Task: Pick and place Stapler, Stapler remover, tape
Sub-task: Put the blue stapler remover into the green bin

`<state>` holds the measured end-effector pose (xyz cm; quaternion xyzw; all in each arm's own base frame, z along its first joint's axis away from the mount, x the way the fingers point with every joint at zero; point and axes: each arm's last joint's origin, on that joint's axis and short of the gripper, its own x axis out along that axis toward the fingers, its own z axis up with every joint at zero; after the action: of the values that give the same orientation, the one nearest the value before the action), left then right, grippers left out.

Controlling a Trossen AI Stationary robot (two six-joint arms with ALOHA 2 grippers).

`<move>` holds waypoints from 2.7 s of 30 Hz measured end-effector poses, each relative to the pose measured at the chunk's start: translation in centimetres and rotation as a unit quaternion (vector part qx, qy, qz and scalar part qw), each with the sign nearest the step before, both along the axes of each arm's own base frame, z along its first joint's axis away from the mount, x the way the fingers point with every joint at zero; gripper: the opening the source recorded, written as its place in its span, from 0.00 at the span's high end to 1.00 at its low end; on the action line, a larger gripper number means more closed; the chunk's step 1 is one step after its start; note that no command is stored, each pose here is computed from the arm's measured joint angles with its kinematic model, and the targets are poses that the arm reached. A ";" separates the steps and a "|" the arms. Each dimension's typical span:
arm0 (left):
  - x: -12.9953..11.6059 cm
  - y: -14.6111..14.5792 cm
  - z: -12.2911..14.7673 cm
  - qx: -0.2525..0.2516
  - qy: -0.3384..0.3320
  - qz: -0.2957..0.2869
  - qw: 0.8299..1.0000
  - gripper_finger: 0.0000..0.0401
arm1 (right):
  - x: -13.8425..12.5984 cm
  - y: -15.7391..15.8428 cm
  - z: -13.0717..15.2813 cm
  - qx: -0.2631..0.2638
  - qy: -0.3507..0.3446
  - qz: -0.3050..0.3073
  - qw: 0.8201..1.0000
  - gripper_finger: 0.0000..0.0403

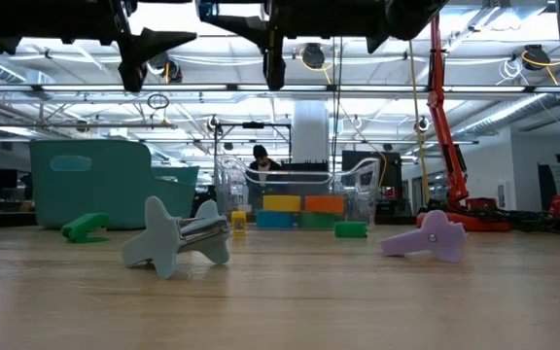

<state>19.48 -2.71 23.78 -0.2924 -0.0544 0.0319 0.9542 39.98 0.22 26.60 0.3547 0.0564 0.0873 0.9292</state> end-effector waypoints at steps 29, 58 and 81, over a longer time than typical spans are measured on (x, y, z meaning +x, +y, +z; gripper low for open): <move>0.9 0.8 0.8 -0.028 -0.004 -0.006 1.000 0.49 | 0.0 -0.4 0.1 0.002 -0.004 -0.007 1.000 0.85; 2.3 1.2 1.1 -0.049 0.002 -0.060 0.997 0.73 | 0.0 -0.4 0.0 -0.001 -0.003 -0.007 1.000 0.85; 2.3 1.1 1.0 -0.052 0.005 -0.068 0.996 0.82 | 0.0 -0.4 -0.1 -0.007 0.006 -0.002 1.000 0.69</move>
<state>21.82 -1.58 24.81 -0.3444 -0.0279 -0.0290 0.9380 39.94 -0.17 26.51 0.3483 0.0616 0.0831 0.9316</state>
